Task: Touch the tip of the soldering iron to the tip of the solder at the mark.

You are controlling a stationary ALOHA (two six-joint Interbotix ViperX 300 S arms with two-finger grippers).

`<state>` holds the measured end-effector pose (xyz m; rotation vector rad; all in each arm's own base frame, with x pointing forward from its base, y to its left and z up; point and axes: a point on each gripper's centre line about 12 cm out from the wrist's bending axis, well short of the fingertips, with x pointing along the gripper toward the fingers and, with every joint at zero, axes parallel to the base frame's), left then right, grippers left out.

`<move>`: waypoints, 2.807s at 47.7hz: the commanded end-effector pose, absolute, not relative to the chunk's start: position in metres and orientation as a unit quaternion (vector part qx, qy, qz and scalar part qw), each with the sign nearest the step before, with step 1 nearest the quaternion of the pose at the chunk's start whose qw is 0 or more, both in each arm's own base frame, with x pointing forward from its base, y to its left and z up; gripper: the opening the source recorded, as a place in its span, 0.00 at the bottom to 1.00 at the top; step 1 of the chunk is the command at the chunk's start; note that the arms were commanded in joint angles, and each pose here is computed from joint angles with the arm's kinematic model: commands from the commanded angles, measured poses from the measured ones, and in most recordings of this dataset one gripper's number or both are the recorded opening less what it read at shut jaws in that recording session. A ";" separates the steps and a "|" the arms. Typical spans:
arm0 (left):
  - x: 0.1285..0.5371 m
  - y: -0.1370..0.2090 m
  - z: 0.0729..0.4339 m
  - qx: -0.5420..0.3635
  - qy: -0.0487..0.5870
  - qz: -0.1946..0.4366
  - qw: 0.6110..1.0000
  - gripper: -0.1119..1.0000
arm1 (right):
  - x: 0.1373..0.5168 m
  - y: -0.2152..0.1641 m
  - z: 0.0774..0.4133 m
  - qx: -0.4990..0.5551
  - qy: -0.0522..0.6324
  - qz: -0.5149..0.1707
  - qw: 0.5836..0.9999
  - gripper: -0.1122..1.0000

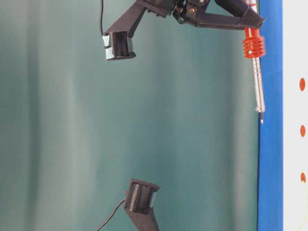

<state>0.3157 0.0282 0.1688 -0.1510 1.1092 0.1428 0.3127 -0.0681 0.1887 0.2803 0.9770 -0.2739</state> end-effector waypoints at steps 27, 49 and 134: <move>0.320 0.028 0.175 -0.069 0.514 0.065 0.852 0.11 | 0.345 -0.072 0.201 0.125 0.460 -0.123 0.871 0.16; 0.319 0.028 0.175 -0.068 0.516 0.065 0.851 0.11 | 0.391 -0.070 0.189 0.104 0.497 -0.103 0.855 0.16; 0.322 0.028 0.176 -0.069 0.521 0.065 0.848 0.11 | 0.403 -0.071 0.175 0.096 0.513 -0.102 0.847 0.16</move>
